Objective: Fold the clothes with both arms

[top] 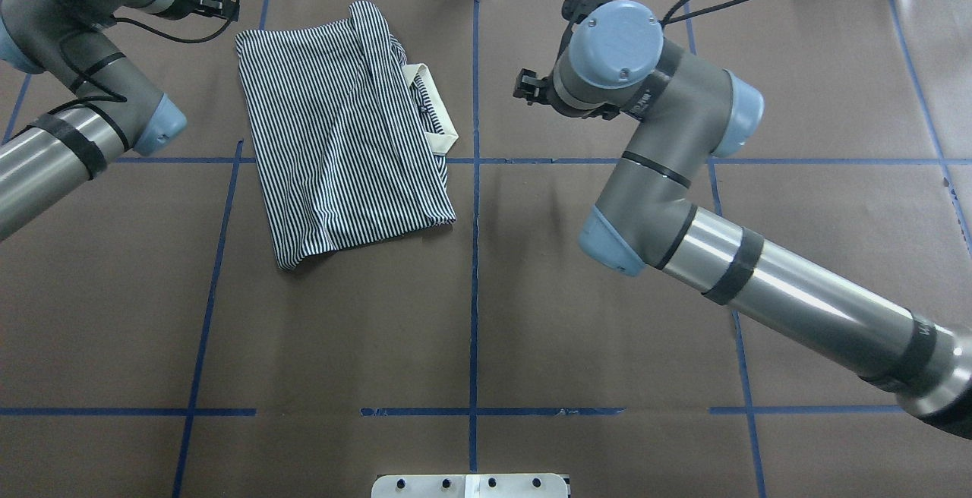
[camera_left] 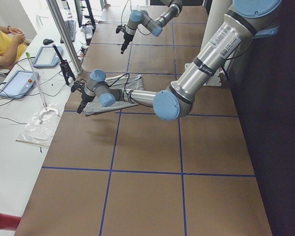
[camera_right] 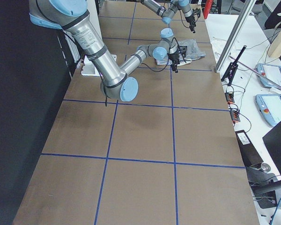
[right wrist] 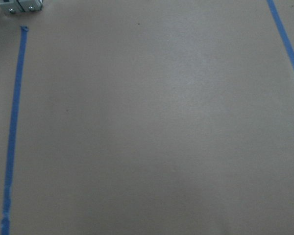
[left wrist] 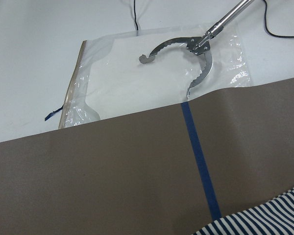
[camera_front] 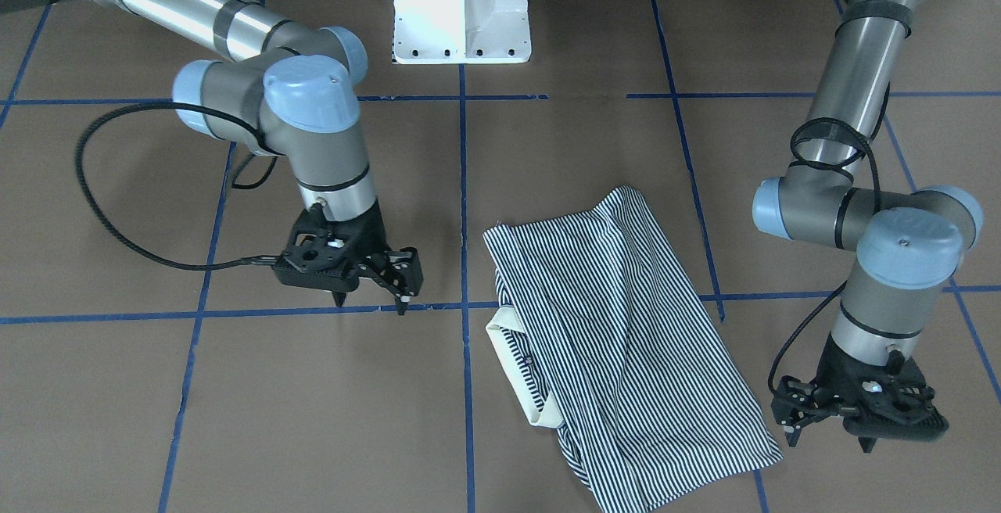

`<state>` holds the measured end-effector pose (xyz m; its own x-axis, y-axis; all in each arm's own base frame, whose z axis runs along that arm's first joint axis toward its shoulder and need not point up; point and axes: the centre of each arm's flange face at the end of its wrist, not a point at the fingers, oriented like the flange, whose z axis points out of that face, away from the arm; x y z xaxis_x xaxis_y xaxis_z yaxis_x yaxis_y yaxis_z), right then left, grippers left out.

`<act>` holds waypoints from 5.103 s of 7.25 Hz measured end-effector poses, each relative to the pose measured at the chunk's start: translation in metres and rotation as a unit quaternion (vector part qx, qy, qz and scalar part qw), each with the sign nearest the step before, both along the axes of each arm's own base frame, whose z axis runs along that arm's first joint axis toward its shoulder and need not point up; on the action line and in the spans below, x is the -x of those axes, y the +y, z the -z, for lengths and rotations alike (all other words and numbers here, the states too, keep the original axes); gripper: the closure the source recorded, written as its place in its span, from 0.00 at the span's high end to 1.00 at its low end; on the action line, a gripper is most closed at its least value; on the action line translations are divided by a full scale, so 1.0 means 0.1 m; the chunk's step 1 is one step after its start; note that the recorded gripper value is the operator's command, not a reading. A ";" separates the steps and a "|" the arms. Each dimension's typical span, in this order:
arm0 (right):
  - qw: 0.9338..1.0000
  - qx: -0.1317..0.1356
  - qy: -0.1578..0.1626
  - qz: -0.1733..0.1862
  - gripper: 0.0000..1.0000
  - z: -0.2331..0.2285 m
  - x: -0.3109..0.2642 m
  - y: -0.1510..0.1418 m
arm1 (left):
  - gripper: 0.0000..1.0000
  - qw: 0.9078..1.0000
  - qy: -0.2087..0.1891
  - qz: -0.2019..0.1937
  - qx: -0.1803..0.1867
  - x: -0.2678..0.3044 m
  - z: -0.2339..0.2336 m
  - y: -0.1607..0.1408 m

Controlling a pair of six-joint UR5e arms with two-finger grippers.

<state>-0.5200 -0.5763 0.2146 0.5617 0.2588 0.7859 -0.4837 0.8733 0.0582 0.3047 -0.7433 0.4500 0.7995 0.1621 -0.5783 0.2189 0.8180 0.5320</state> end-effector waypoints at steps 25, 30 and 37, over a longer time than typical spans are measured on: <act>0.998 -0.012 -0.007 -0.060 0.99 -1.06 0.27 1.78 | 1.00 0.999 0.035 -0.012 -0.021 -0.01 0.15 0.38; 0.995 -0.087 0.036 0.016 1.00 -1.04 -0.03 2.00 | 1.00 0.999 0.042 -0.012 -0.017 -0.07 0.18 0.41; 0.933 -0.282 0.169 0.147 0.55 -0.73 0.48 2.92 | 1.00 0.999 0.046 -0.009 -0.011 -0.06 0.13 0.47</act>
